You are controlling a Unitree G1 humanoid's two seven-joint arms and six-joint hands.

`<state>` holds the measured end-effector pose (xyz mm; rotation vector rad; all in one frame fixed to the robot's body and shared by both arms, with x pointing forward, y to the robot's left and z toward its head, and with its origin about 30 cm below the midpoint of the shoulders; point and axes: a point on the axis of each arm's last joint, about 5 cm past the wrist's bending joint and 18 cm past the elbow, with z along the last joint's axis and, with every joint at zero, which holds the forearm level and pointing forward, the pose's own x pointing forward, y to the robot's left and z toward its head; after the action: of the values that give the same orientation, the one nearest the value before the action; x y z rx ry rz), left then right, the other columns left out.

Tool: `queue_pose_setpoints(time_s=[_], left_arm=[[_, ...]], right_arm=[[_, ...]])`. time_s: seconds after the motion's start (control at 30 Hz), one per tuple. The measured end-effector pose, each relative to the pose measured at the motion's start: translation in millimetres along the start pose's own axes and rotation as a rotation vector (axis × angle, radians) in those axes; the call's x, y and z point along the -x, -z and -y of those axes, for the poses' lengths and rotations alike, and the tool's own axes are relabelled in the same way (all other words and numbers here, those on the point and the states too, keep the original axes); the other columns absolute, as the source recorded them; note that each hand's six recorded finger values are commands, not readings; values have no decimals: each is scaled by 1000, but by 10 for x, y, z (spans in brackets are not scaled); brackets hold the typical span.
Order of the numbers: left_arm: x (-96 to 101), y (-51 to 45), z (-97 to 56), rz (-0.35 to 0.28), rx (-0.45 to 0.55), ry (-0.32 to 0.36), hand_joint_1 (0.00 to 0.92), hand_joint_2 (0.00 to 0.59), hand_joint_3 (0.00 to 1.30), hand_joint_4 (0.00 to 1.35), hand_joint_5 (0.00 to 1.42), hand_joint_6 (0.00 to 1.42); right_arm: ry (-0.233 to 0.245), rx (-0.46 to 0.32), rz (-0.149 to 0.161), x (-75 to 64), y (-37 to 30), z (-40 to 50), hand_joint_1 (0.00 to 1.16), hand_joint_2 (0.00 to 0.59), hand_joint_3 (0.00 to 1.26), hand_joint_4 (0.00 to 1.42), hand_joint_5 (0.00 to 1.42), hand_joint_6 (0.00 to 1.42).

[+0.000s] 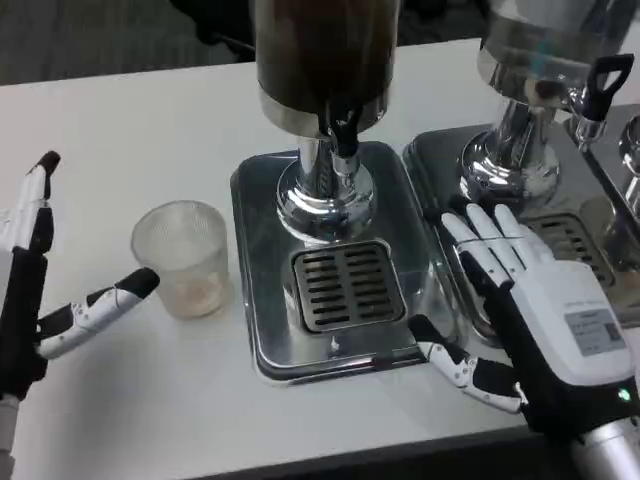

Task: Grasp the cup under the faucet to collect the drink, then remove the cup.

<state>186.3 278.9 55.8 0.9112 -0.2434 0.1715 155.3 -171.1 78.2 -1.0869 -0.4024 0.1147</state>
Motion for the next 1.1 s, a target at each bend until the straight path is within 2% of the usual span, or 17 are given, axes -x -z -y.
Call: queue_pose_setpoints(time_s=[0.3, 0.6, 1.1], left_arm=[[-70, 73, 64, -39, -16, 120, 130, 2, 0, 0, 127, 159], [-134, 100, 82, -56, -39, 170, 144, 0, 0, 0, 171, 199], [-309, 79, 75, -68, -49, 277, 144, 0, 0, 0, 227, 223]], right_arm=[[17, -10, 9, -26, -20, -23, 552, 380, 136, 63, 3, 120], [23, -24, 33, -68, -42, -49, 554, 380, 146, 73, 4, 148], [30, -32, 45, -84, -50, -48, 555, 380, 155, 74, 25, 174]])
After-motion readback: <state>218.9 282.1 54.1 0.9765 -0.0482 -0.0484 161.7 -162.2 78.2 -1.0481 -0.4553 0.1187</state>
